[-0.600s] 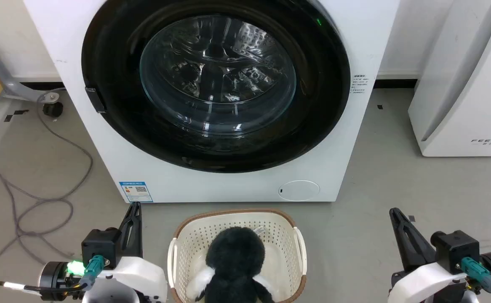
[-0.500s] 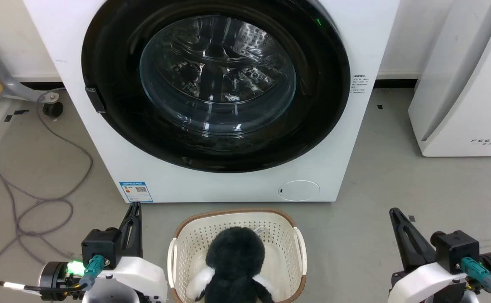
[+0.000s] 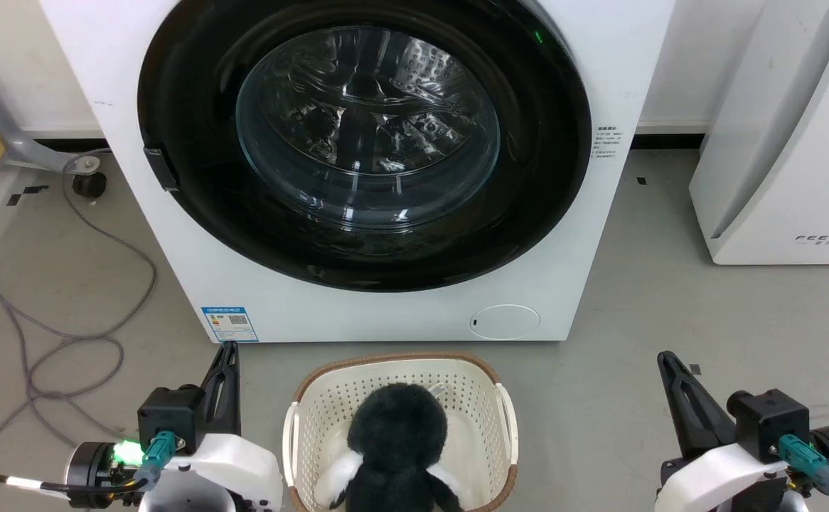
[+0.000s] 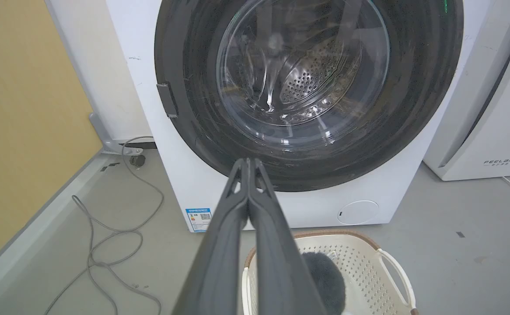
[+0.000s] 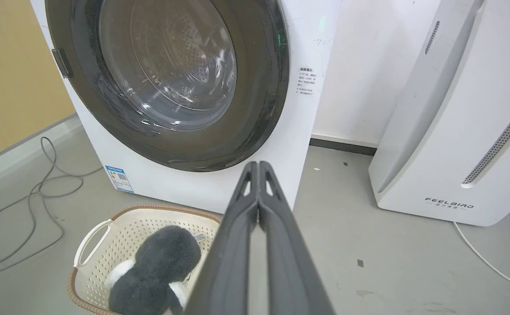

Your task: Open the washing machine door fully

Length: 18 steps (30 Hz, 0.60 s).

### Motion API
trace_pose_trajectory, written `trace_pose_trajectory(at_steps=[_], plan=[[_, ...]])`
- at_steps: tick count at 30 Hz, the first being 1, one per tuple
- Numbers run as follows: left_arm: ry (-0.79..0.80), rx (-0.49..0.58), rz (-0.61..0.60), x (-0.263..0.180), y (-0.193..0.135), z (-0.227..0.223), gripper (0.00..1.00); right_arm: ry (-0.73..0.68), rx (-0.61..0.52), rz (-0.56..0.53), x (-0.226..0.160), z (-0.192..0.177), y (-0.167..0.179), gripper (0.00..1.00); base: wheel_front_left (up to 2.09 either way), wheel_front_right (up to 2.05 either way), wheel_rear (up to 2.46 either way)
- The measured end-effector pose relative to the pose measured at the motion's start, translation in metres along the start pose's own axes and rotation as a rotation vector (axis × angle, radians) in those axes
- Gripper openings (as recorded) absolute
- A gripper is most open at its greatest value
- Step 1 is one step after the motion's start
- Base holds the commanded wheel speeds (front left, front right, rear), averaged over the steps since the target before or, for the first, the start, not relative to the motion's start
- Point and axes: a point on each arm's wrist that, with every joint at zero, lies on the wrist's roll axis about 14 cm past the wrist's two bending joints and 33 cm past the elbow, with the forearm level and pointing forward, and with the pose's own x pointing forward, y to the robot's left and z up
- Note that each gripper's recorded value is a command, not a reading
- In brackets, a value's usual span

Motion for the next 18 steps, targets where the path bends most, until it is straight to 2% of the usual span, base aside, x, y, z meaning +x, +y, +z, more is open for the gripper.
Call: trace_pose_trajectory(at_steps=[14, 15, 18], plan=[[0.000, 0.000, 0.000, 0.0000, 0.0000, -0.0001, 0.00, 0.000, 0.000, 0.000, 0.0000, 0.0000, 0.0001, 0.00, 0.00, 0.00, 0.00], [0.000, 0.000, 0.000, 0.0000, -0.0001, 0.0000, 1.00, 0.000, 0.000, 0.000, 0.0000, -0.0001, 0.0001, 1.00, 0.00, 0.00, 0.00], [0.001, 0.000, 0.001, 0.0001, 0.0002, -0.0002, 1.00, 0.001, 0.001, 0.001, -0.0002, -0.0003, 0.0002, 1.00, 0.00, 0.00, 0.00]])
